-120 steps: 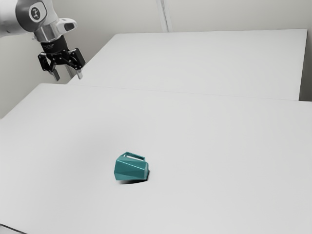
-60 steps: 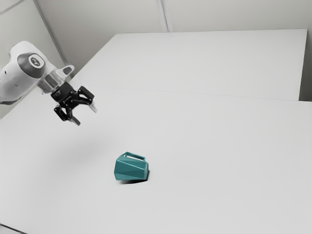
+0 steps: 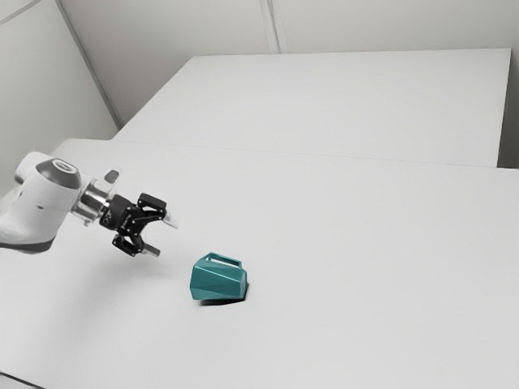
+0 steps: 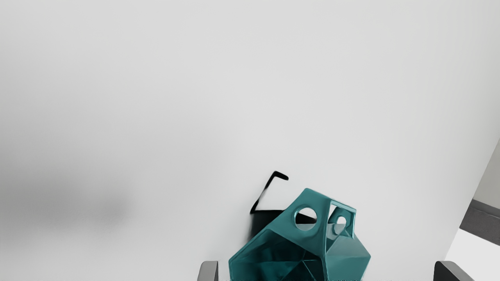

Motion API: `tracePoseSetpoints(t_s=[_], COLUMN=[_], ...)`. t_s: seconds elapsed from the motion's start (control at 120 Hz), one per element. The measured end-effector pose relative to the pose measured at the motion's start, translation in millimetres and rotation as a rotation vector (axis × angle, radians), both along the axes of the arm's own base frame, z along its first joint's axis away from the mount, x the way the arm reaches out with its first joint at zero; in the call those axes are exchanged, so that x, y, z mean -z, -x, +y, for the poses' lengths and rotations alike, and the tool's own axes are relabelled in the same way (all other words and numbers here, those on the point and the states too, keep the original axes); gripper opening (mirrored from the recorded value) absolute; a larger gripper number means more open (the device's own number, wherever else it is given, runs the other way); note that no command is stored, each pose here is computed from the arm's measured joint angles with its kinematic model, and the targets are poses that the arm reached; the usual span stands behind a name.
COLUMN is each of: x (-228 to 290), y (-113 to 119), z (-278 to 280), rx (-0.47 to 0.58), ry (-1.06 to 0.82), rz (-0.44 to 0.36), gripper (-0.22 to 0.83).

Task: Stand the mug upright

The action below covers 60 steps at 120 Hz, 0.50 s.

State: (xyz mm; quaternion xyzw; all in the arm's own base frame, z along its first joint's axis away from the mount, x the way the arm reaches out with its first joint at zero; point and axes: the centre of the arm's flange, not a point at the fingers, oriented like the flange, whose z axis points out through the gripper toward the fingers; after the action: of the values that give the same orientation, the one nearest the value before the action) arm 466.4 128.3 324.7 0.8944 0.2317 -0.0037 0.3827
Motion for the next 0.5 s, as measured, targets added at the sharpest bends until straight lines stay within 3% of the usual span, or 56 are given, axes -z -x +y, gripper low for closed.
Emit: tracePoseSetpoints(t_s=[0.5], x=[38], y=[28], z=[-36], rx=[0.026], ry=[0.039], rz=[-0.105], gripper=[0.62])
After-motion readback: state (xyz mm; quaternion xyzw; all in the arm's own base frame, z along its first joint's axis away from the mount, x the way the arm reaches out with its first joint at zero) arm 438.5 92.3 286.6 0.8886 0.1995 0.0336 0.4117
